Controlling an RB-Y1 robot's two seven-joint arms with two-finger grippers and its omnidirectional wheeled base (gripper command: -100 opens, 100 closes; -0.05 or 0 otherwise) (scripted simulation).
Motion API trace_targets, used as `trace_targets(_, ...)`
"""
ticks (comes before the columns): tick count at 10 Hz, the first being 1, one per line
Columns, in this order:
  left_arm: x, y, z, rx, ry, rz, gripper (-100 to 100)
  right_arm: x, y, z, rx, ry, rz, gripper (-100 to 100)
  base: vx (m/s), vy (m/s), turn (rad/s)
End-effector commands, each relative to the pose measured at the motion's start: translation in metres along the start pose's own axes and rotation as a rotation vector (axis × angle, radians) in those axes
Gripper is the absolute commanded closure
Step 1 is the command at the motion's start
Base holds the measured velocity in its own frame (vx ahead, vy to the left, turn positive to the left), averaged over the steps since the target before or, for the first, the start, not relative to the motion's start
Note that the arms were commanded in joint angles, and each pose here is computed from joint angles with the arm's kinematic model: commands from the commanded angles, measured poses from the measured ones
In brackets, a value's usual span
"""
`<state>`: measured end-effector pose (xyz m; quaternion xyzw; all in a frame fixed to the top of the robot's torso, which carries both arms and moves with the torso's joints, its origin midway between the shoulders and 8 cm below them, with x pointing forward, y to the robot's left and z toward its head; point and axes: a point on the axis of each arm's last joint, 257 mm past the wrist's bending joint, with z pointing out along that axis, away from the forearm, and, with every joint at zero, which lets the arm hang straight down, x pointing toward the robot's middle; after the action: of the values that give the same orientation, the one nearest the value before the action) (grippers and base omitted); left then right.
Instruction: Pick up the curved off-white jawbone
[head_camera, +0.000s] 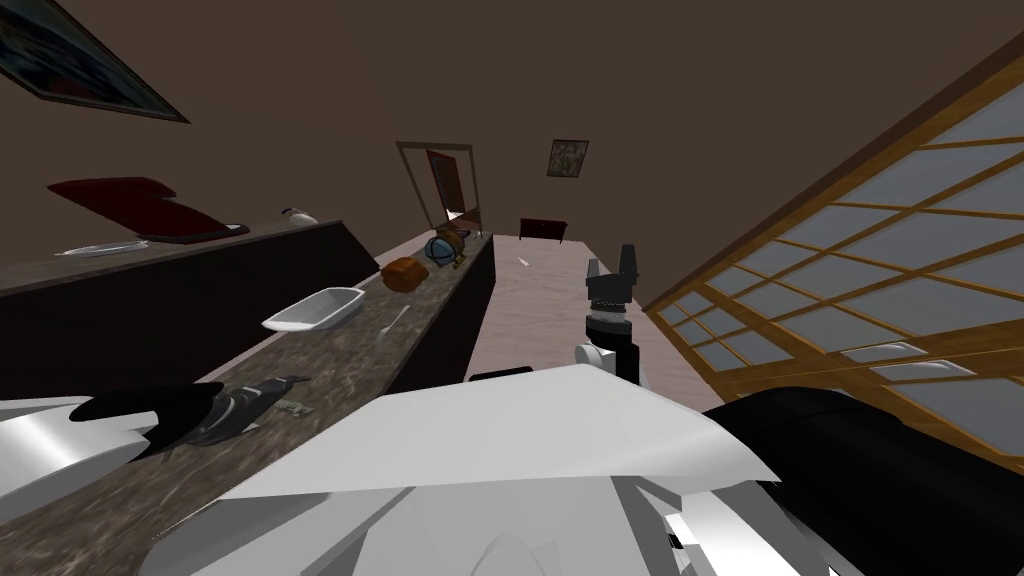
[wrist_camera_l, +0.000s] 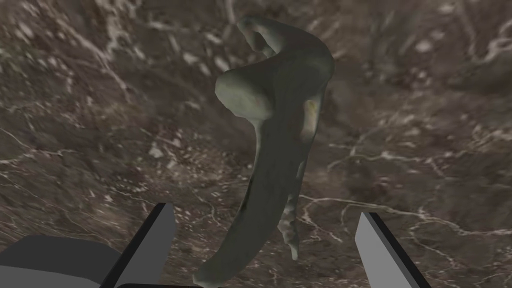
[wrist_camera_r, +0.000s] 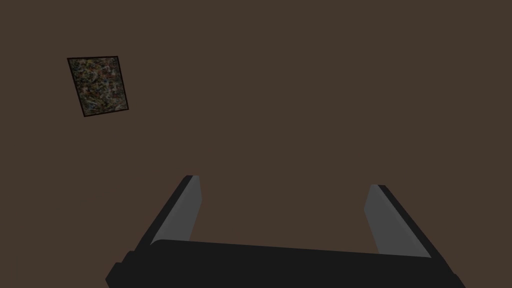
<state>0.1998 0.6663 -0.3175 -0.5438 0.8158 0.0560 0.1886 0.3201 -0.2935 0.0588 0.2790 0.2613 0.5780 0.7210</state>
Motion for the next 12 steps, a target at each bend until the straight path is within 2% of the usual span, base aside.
trace_targets(1,-0.004,0.003,0.001,0.017,-0.008,-0.008,-100,0.0,0.0,0.0,0.0,0.0,0.0,0,0.036,-0.022,-0.074)
trace_targets(2,0.001,0.016,0.003,-0.007,0.001,-0.009,-100,0.0,0.0,0.0,0.0,0.0,0.0,0,0.03,-0.019,-0.032)
trace_targets(3,-0.002,0.02,0.004,0.007,-0.005,-0.018,-100,0.0,0.0,0.0,0.0,0.0,0.0,0,0.034,-0.015,-0.06)
trace_targets(4,0.002,0.031,0.004,-0.013,0.001,-0.018,-100,0.0,0.0,0.0,0.0,0.0,0.0,0,0.029,-0.013,-0.037)
trace_targets(5,-0.002,0.034,0.004,0.003,-0.007,-0.027,-100,0.0,0.0,0.0,0.0,0.0,0.0,0,0.036,-0.014,-0.051)
trace_targets(6,0.002,0.045,0.005,-0.017,0.0,-0.028,-100,0.0,0.0,0.0,0.0,0.0,0.0,0,0.03,-0.015,-0.036)
trace_targets(7,-0.004,0.046,0.004,0.003,-0.012,-0.035,-100,0.0,0.0,0.0,0.0,0.0,0.0,0,0.035,-0.022,-0.067)
trace_targets(8,0.001,0.059,0.004,-0.022,-0.004,-0.036,-100,0.0,0.0,0.0,0.0,0.0,0.0,0,0.031,-0.015,-0.034)
trace_targets(10,-0.005,0.062,0.003,-0.006,-0.016,-0.043,-100,0.0,0.0,0.0,0.0,0.0,0.0,0,0.017,-0.008,-0.033)
trace_targets(11,-0.001,0.074,0.003,-0.027,-0.009,-0.044,-100,0.0,0.0,0.0,0.0,0.0,0.0,0,0.023,-0.01,-0.039)
trace_targets(12,-0.001,0.074,0.003,-0.027,-0.009,-0.044,-100,0.0,0.0,0.0,0.0,0.0,0.0,0,0.011,-0.004,0.01)
